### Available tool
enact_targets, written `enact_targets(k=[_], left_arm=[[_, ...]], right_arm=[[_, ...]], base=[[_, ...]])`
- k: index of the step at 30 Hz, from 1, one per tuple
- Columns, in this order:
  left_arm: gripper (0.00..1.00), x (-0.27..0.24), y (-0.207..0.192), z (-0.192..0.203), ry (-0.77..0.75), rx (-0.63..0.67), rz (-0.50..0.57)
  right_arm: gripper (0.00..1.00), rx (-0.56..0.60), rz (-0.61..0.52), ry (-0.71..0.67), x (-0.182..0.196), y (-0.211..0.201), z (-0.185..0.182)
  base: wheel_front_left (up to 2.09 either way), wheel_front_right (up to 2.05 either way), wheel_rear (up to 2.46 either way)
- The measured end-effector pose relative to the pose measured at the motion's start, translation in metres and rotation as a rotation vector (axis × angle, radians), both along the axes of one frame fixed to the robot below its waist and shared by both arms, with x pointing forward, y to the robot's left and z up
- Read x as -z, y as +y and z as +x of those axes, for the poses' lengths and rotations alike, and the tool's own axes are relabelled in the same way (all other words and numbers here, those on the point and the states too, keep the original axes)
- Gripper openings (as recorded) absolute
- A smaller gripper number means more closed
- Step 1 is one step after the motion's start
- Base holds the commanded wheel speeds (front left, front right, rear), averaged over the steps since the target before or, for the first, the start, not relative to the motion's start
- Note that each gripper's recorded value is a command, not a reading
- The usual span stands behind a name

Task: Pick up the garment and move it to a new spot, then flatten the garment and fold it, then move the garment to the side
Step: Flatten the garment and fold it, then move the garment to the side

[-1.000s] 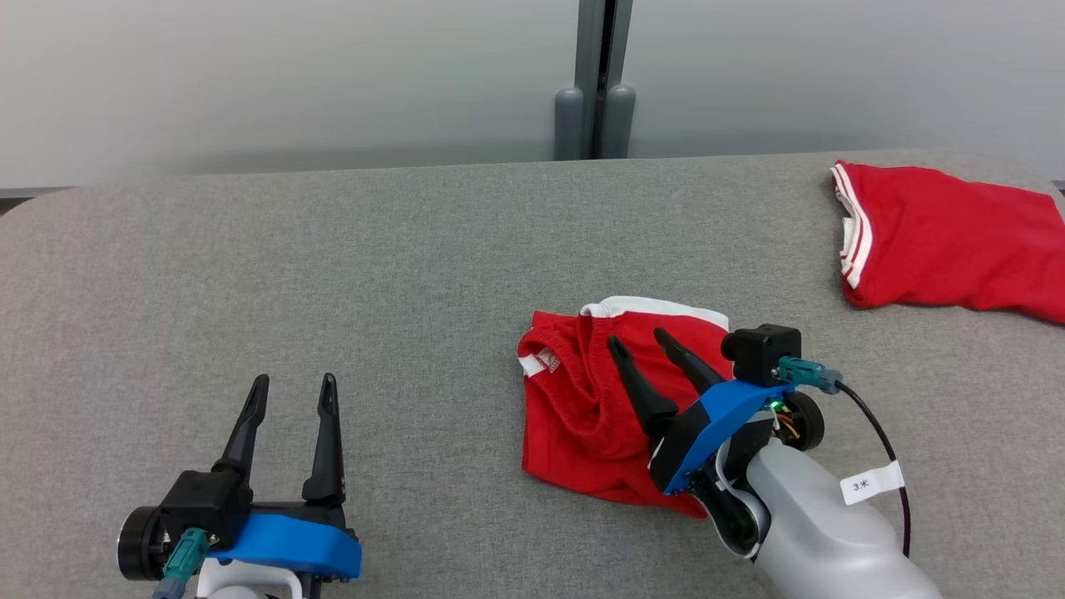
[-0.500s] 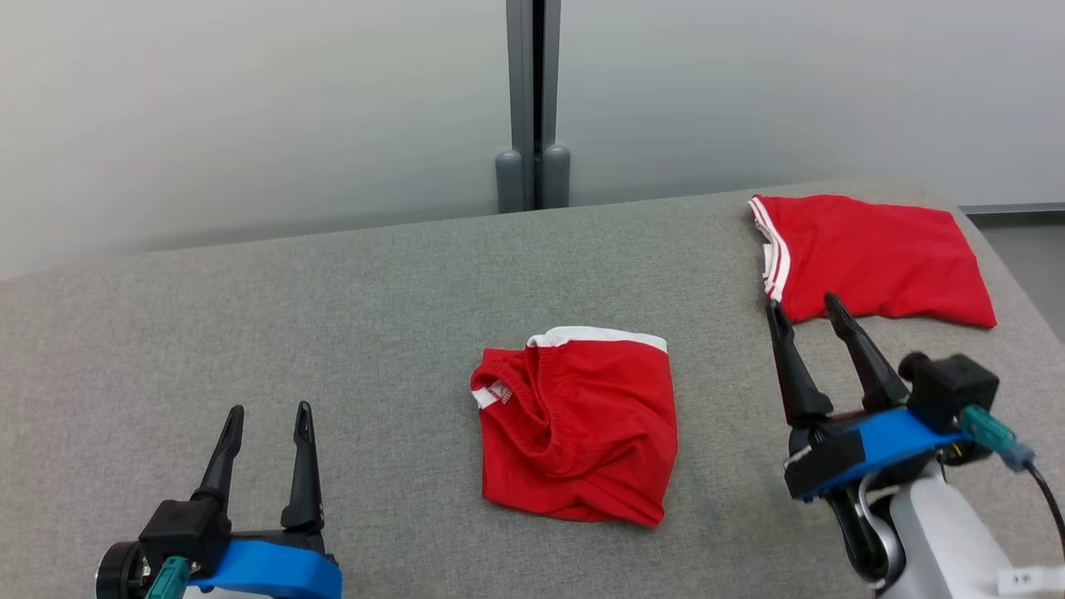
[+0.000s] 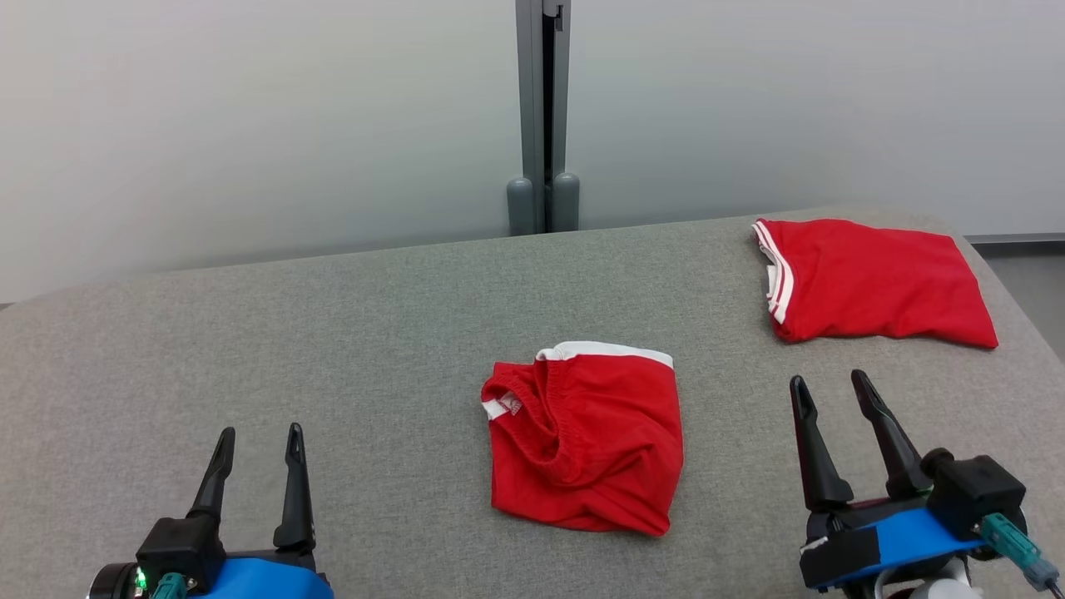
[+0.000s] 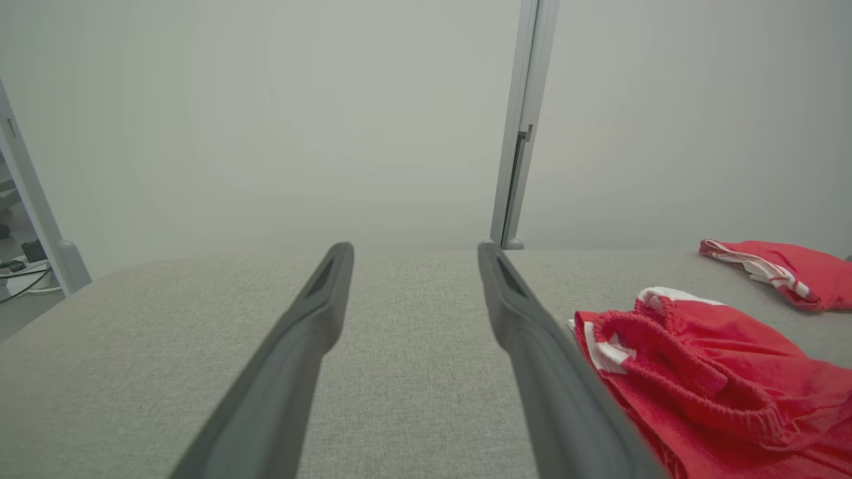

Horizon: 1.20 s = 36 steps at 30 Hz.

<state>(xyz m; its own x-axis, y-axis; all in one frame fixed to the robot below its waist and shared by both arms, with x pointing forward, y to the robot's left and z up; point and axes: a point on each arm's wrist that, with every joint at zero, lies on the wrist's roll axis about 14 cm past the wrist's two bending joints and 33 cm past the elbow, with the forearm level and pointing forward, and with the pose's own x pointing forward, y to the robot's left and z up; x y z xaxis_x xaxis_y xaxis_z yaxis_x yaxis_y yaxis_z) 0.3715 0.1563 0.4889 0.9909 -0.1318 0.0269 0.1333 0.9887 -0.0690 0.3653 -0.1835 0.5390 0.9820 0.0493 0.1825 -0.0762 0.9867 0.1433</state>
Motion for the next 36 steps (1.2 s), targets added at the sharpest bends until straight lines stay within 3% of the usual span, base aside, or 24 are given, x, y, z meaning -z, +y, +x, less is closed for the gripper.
enact_targets(k=[36], left_arm=[[1.0, 0.009, 0.016, -0.008, 0.026, -0.05, 0.011]], right_arm=[[1.0, 0.002, 0.014, 0.058, 0.02, 0.004, -0.003]], base=[[0.0, 0.0, 0.0]])
